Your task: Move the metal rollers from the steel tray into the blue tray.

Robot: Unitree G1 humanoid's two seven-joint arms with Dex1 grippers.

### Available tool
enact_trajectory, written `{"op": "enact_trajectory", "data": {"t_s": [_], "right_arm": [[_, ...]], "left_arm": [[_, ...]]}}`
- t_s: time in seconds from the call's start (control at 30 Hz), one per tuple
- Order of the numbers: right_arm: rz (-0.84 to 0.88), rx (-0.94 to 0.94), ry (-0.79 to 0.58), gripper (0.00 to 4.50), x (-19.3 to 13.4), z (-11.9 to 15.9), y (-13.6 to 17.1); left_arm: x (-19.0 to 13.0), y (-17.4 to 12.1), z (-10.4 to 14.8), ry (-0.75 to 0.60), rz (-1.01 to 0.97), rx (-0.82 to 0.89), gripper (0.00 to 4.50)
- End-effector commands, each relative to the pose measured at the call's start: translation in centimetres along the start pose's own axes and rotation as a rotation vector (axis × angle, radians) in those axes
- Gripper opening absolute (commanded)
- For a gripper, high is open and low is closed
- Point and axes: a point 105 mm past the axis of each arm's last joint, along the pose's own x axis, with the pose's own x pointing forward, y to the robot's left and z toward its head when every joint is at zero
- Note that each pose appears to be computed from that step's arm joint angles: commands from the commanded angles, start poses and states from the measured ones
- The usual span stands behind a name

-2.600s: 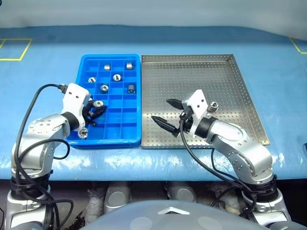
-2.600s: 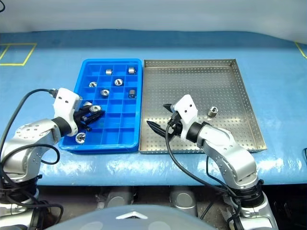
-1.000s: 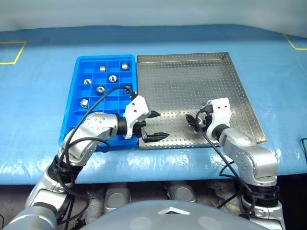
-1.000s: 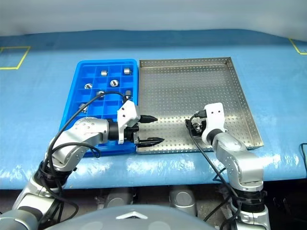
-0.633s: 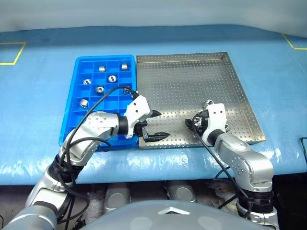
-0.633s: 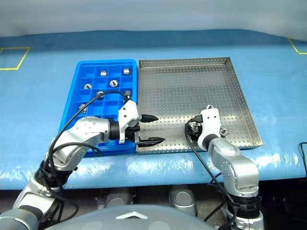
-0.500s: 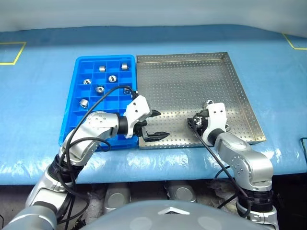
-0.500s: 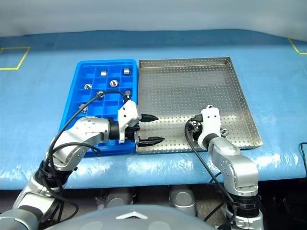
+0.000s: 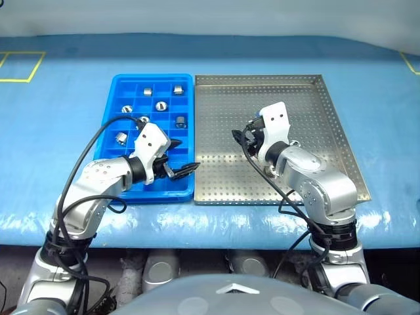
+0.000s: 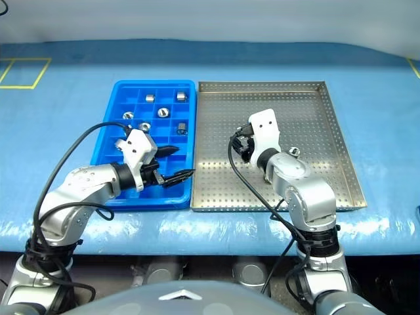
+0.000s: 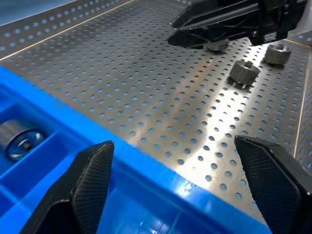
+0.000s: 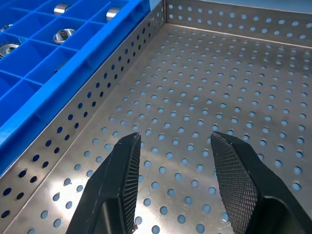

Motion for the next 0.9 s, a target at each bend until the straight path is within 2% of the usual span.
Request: {"op": "enact_trajectory", "data": {"t_s": [0.03, 0.23, 0.33, 0.43, 0.63, 0.9], "right_arm": [[-0.055, -0.027, 0.001, 2.35, -1.1, -0.4, -1.3], [-0.190, -0.084, 0.067, 2.35, -4.7, -2.0, -4.2], [-0.202, -0.058, 0.076, 2.92, -6.0, -2.6, -4.3], [-0.188, -0.010, 0.081, 3.82, -6.3, -3.1, -3.8], [-0.154, 0.094, 0.076, 3.82, -5.7, -4.0, -2.8], [-0.163, 0.136, 0.195, 3.82, -5.3, -7.3, -2.5]], "left_arm": [[0.2, -1.4, 1.5, -0.054, -0.042, 0.028, 4.33], [1.2, -2.4, 1.6, -0.059, -0.102, 0.020, 4.33], [1.9, -2.6, 1.7, -0.057, -0.135, 0.023, 4.33], [2.6, -2.9, 1.8, -0.052, -0.167, 0.031, 4.33], [3.3, -2.9, 2.0, -0.048, -0.193, 0.044, 4.33], [3.0, -2.6, 1.7, -0.041, -0.177, 0.042, 4.33]]}}
